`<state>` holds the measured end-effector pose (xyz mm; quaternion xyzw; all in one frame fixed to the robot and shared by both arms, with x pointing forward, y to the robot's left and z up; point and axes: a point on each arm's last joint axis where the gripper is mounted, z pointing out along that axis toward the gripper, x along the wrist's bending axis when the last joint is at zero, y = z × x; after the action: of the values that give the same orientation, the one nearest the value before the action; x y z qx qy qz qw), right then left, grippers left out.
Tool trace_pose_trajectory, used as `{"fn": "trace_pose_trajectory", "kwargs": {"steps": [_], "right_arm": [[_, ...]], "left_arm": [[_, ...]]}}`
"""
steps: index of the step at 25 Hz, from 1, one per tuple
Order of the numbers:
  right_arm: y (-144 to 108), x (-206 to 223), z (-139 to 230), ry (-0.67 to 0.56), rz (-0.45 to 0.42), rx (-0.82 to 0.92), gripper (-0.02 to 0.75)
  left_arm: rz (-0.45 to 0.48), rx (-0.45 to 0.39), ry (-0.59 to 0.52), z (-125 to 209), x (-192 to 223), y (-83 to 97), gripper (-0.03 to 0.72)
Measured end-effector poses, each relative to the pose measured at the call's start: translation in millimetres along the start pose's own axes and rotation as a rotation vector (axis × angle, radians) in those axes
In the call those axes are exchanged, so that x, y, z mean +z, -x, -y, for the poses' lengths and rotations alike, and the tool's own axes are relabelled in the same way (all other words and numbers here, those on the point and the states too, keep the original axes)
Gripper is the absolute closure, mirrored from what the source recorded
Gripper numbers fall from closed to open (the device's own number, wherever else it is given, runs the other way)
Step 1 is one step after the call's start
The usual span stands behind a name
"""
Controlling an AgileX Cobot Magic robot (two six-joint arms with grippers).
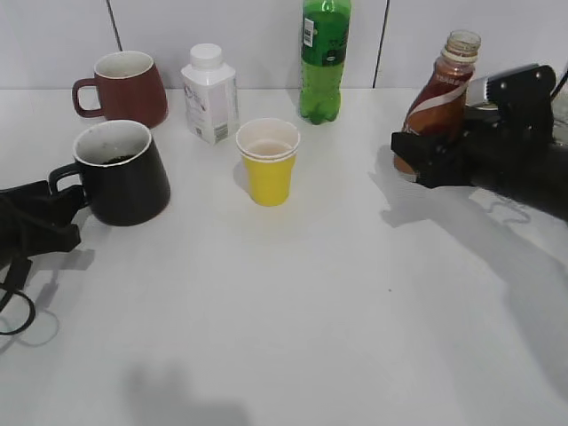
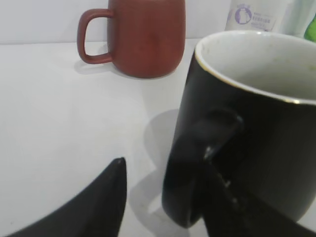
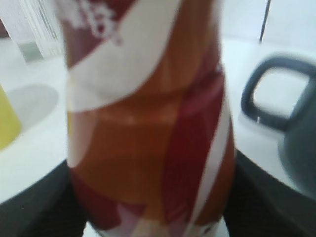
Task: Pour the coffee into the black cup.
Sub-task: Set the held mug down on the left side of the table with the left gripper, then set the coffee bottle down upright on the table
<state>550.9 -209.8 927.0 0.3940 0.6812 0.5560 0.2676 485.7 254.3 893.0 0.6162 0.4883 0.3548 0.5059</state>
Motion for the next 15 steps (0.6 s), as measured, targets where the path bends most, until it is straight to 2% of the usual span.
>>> {"fn": "trace_pose_trajectory", "kwargs": {"steps": [6, 10, 15], "right_arm": [[4, 9, 22, -0.016, 0.007, 0.024, 0.195], [5, 12, 34, -0.041, 0.009, 0.046, 0.195], [5, 14, 39, -0.019, 0.003, 0.051, 0.195]], "left_arm": [[0.045, 0.018, 0.0, -1, -1, 4.2, 0.298], [0.049, 0.025, 0.013, -7, -3, 5.0, 0.298], [0.048, 0.044, -0.023, -14, -7, 5.8, 0.298]]}}
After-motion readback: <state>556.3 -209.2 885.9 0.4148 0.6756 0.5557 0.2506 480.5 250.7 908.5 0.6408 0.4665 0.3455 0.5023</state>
